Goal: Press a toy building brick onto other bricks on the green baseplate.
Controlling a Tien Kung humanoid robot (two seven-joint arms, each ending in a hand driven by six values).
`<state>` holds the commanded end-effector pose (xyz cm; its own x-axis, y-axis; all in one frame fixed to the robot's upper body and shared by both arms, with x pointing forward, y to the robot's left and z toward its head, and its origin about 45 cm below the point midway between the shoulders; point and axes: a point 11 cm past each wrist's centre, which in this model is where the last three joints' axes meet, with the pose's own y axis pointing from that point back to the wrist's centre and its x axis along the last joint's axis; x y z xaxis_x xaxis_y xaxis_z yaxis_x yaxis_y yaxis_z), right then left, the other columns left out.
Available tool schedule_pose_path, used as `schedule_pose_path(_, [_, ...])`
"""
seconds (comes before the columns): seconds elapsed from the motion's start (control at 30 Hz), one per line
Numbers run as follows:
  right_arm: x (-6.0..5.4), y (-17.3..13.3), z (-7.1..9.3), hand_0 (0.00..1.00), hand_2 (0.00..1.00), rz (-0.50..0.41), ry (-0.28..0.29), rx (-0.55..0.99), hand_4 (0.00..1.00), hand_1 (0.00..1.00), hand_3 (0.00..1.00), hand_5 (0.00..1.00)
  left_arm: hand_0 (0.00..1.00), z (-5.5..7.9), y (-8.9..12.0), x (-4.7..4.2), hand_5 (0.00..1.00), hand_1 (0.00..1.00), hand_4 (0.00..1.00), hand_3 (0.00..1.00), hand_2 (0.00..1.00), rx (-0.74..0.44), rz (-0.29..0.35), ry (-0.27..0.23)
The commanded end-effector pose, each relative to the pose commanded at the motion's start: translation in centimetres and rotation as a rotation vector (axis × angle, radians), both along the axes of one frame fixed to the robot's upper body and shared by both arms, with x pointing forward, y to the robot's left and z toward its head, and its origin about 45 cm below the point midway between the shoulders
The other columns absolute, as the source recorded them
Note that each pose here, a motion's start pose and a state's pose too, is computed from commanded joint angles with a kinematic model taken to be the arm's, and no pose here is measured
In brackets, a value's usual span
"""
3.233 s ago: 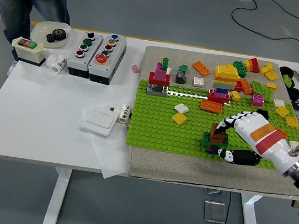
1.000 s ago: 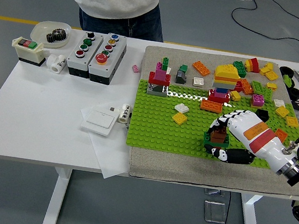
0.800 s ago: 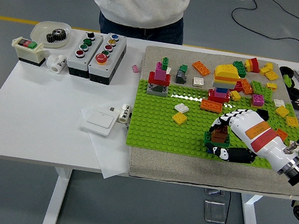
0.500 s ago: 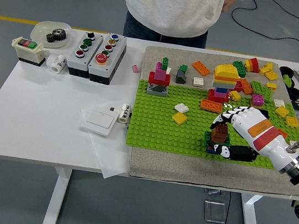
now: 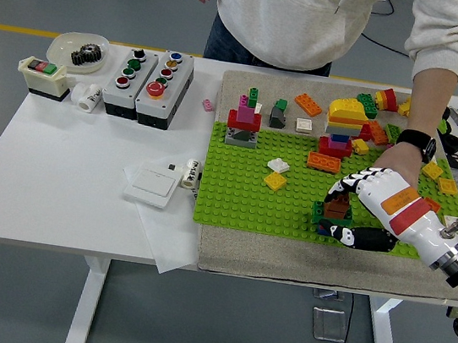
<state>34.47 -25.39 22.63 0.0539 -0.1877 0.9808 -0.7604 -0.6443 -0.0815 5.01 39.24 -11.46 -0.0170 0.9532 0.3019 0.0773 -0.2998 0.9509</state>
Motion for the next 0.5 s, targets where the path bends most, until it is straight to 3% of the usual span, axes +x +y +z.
schedule_pose_path(0.5, [-0.1, -0.15, -0.58, 0.54, 0.532, -0.006, 0.015, -0.003, 0.754, 0.494, 0.533, 0.518, 0.448, -0.01, 0.02, -0.16, 0.811, 0.565, 0.791, 0.76, 0.716, 0.0, -0.003, 0.005])
